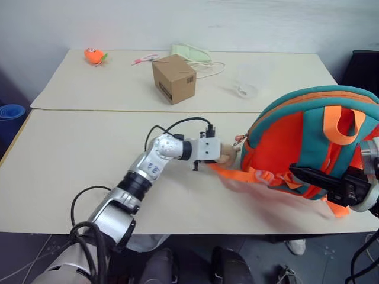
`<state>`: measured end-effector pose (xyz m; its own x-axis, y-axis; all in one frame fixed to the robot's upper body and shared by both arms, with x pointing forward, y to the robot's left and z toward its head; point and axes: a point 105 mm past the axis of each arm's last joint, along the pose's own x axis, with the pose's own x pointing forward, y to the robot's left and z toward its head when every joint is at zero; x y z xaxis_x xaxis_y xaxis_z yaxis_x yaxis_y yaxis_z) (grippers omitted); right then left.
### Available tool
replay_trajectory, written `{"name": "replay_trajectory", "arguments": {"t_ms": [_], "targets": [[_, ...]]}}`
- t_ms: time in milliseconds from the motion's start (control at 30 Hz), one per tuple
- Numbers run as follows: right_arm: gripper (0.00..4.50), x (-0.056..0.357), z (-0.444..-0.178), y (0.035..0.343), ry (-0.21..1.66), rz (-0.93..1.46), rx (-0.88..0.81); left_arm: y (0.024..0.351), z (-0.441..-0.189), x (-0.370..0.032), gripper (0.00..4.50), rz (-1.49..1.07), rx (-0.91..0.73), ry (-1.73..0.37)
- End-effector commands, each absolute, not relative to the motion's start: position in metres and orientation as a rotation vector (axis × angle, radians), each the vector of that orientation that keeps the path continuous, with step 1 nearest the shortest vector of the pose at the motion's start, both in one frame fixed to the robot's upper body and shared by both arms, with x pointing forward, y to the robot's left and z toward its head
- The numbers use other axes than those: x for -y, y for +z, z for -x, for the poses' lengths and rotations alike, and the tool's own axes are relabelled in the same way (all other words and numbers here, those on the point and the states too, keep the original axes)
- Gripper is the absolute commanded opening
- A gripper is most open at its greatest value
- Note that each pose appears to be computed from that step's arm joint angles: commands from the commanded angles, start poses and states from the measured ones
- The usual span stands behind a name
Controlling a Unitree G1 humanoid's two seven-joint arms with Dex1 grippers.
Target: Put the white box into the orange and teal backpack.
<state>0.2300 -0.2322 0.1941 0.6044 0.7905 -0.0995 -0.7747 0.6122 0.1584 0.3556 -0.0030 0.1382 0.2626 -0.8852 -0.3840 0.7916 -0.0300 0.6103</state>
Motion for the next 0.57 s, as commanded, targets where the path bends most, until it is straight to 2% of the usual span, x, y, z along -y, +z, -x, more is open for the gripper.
{"name": "replay_trajectory", "arguments": {"t_ms": [33, 67, 100, 167, 333, 400, 467, 567], "targets": [[1.05, 0.247, -0.232, 0.194, 0.846, -0.069, -0.181, 0.137, -0.336, -0.005, 1.98, -0.663, 0.020, -1.450], [1.20, 0.252, -0.229, 0.196, 0.834, -0.061, -0.190, 0.142, -0.332, -0.010, 2.08, -0.597, -0.002, -1.464], [1.44, 0.262, -0.223, 0.202, 0.820, -0.056, -0.197, 0.151, -0.331, -0.021, 2.38, -0.529, -0.027, -1.461], [2.21, 0.284, -0.209, 0.213, 0.786, -0.052, -0.216, 0.167, -0.332, -0.049, 3.06, -0.430, -0.076, -1.437], [3.75, 0.331, -0.170, 0.240, 0.681, -0.072, -0.250, 0.211, -0.330, -0.117, 4.48, -0.243, -0.130, -1.392], [4.38, 0.369, -0.154, 0.249, 0.539, -0.067, -0.223, 0.242, -0.324, -0.152, 4.50, -0.175, -0.115, -1.368], [4.45, 0.395, -0.146, 0.254, 0.428, -0.032, -0.187, 0.261, -0.318, -0.171, 4.50, -0.143, -0.093, -1.350], [4.45, 0.403, -0.147, 0.259, 0.397, -0.064, -0.116, 0.279, -0.318, -0.169, 4.50, -0.130, -0.011, -1.328]]}}
